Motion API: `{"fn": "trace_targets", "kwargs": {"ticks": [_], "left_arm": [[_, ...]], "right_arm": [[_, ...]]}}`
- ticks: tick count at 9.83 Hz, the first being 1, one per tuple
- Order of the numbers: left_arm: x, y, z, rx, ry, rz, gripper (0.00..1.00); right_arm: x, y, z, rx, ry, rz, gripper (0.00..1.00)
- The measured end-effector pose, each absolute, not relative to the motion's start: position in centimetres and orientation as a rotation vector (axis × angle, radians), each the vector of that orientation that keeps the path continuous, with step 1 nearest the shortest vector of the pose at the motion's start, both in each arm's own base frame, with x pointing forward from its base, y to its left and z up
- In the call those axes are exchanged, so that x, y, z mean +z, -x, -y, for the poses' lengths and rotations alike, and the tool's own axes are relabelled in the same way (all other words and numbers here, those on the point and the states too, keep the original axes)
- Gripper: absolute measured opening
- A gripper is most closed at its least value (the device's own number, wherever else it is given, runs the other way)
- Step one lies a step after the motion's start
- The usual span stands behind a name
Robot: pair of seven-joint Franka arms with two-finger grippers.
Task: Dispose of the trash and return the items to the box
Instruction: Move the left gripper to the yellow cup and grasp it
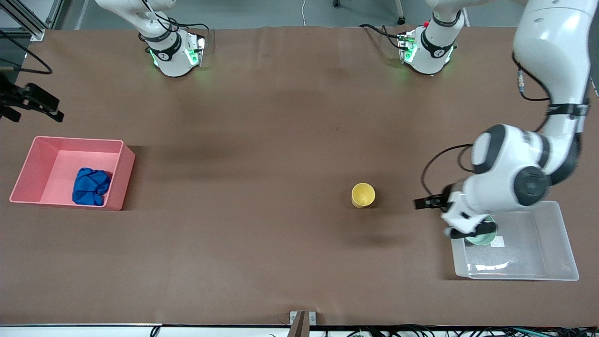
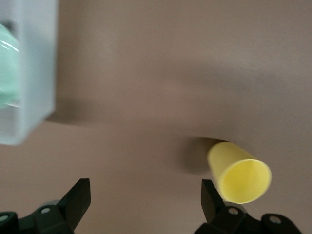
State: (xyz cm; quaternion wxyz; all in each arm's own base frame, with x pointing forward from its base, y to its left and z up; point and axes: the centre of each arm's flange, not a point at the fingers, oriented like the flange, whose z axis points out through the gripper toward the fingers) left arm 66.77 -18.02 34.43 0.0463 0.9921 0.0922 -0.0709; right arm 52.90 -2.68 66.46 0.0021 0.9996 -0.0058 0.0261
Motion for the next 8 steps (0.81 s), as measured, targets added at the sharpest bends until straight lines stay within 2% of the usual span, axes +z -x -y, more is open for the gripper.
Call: {"fn": "trace_targets", "kwargs": {"ticks": [3,8], "left_arm": [[31.5,-63.1,26.7,-0.22,-3.061,-0.346,0.95],[25.3,-62.2,28.6,-0.259,-3.086,-0.392,0.61]], "right_arm": [[68.0,-52.7,2.3,0.111,-3.135,0.028,1.0],[65.9,-53.2,2.6,0.024,-3.136,0.041,1.0]]}}
